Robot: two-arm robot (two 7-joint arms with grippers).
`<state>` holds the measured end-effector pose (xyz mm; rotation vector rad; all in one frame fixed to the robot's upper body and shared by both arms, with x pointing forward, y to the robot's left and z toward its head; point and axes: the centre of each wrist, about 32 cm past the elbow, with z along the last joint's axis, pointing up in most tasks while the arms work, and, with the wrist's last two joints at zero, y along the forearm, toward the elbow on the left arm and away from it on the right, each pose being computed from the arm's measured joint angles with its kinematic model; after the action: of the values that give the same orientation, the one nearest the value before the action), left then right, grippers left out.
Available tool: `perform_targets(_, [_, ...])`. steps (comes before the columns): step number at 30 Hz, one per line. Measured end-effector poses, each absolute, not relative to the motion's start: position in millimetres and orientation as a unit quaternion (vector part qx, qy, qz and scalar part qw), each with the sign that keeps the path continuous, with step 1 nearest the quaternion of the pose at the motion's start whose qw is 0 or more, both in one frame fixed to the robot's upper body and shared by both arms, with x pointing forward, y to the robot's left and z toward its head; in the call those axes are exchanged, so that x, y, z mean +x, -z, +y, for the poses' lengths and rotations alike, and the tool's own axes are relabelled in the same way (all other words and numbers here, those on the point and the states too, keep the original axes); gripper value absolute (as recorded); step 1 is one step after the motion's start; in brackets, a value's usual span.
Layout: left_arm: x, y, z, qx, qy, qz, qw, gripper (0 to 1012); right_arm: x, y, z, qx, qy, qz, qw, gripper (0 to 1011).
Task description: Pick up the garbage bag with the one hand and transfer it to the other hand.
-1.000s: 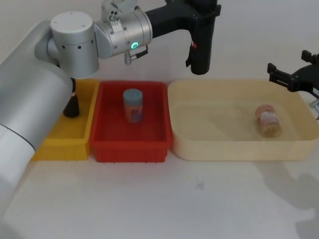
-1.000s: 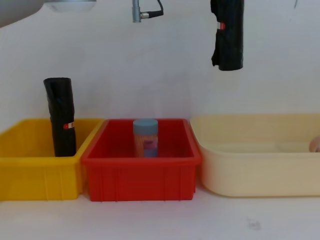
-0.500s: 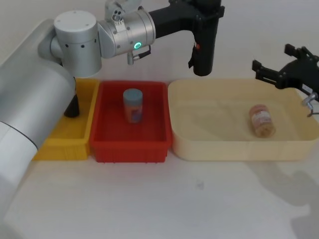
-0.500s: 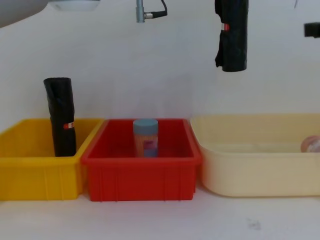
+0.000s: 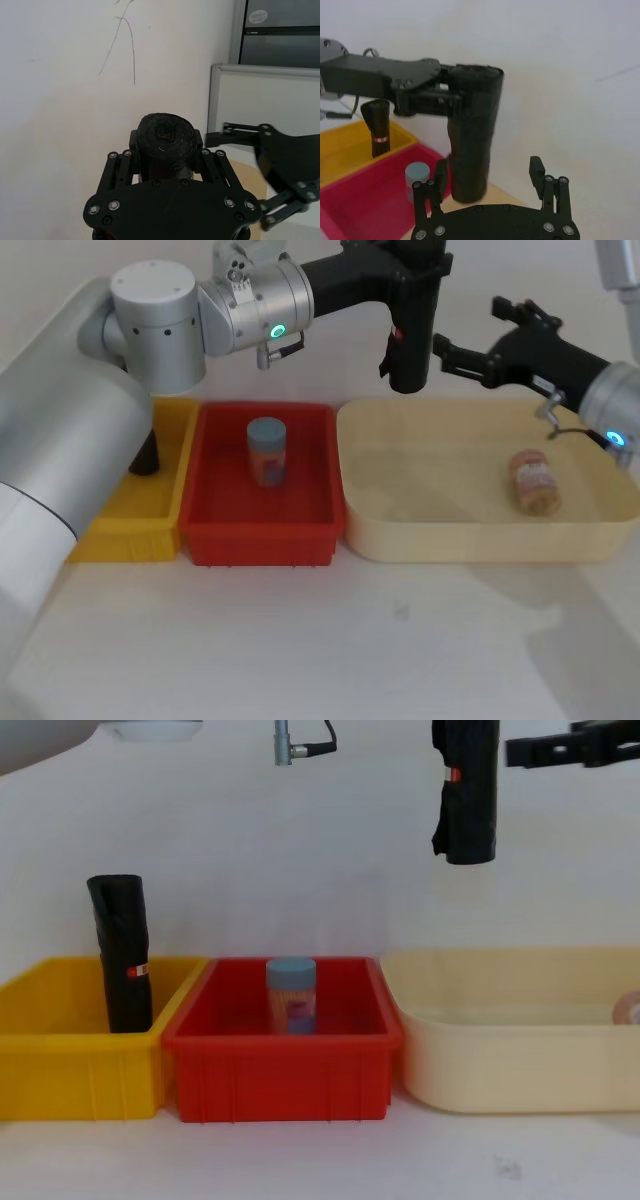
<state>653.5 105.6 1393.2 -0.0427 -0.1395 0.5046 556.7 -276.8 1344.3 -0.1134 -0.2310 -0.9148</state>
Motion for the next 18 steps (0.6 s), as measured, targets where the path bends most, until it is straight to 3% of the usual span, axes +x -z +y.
perform_targets(18, [653.5,-1393.5,104.9,-0.021,-0.249,-0.069,0.966,542,594.0,-1349.4,-250.4,-0.042,0.424,-0.101,0.899,1000])
